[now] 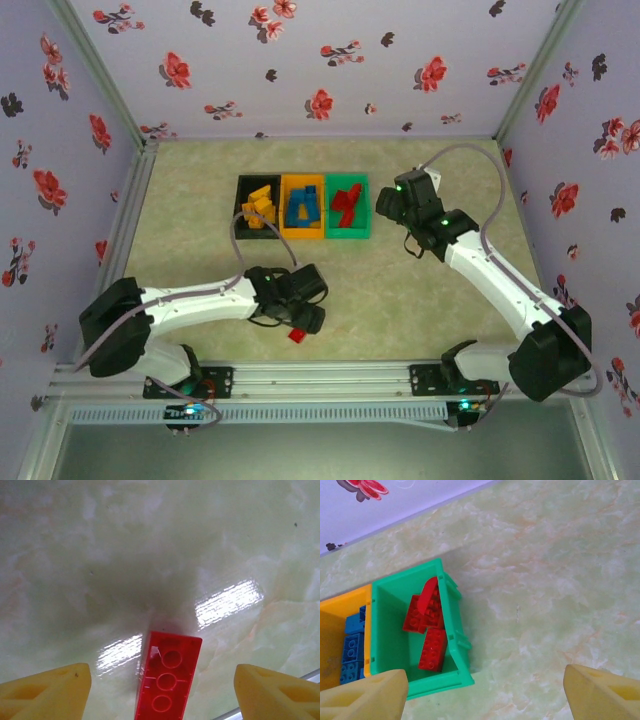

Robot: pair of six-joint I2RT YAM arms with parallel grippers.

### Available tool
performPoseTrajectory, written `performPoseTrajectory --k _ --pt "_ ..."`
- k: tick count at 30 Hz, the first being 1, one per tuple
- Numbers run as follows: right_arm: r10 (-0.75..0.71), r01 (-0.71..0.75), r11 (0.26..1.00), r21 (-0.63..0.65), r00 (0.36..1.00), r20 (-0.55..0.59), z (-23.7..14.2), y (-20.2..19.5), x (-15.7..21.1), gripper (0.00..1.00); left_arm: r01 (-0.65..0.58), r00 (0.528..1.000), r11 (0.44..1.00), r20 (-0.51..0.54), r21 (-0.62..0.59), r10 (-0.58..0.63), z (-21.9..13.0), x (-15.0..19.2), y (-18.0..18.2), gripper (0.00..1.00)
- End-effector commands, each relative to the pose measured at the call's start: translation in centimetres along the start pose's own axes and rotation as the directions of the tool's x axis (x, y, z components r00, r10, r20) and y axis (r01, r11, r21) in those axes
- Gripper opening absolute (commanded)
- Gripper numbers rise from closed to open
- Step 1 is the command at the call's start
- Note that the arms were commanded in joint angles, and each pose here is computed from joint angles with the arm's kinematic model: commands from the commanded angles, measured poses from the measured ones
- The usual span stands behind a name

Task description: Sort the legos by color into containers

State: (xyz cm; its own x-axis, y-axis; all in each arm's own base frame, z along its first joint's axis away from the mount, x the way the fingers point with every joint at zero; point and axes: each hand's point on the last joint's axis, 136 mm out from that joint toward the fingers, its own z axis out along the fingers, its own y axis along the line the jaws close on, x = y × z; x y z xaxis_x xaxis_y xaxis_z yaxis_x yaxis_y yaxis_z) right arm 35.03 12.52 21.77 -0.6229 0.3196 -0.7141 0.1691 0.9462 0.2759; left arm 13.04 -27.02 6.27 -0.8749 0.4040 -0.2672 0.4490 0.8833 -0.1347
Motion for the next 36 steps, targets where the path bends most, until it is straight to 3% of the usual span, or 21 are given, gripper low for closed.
performPoseTrajectory --k 1,10,22,26,30,36 --pt "-0.010 0.010 0.999 0.033 1.000 0.009 -0.1 -1.1 -0.1 0.82 -0.023 0.998 1.000 -0.053 0.001 0.023 1.0 1.5 -0.3 0.75" --pt "0.000 0.000 1.000 0.012 1.000 -0.003 -0.2 -1.1 0.1 0.83 -0.063 0.988 0.997 -0.142 -0.053 0.055 2.4 3.6 0.2 0.70" --pt "0.006 -0.006 1.000 0.013 1.000 -0.002 -0.2 -1.4 0.1 0.83 -0.049 0.989 0.995 -0.142 -0.086 0.037 3.3 3.5 0.5 0.55" --pt "0.007 -0.007 1.000 0.011 1.000 0.000 -0.4 -1.5 0.1 0.83 -0.052 0.989 0.994 -0.144 -0.096 0.038 3.6 3.3 0.5 0.45" --pt "0.010 -0.010 1.000 0.009 1.000 0.005 -0.7 -1.6 0.1 0.83 -0.065 0.991 0.993 -0.123 -0.100 0.052 3.4 2.5 0.3 0.34" --pt "-0.005 0.005 0.999 -0.042 1.000 0.005 -1.0 -0.8 0.0 0.82 -0.091 0.995 0.993 -0.058 -0.078 0.087 2.4 -0.8 -1.1 0.30"
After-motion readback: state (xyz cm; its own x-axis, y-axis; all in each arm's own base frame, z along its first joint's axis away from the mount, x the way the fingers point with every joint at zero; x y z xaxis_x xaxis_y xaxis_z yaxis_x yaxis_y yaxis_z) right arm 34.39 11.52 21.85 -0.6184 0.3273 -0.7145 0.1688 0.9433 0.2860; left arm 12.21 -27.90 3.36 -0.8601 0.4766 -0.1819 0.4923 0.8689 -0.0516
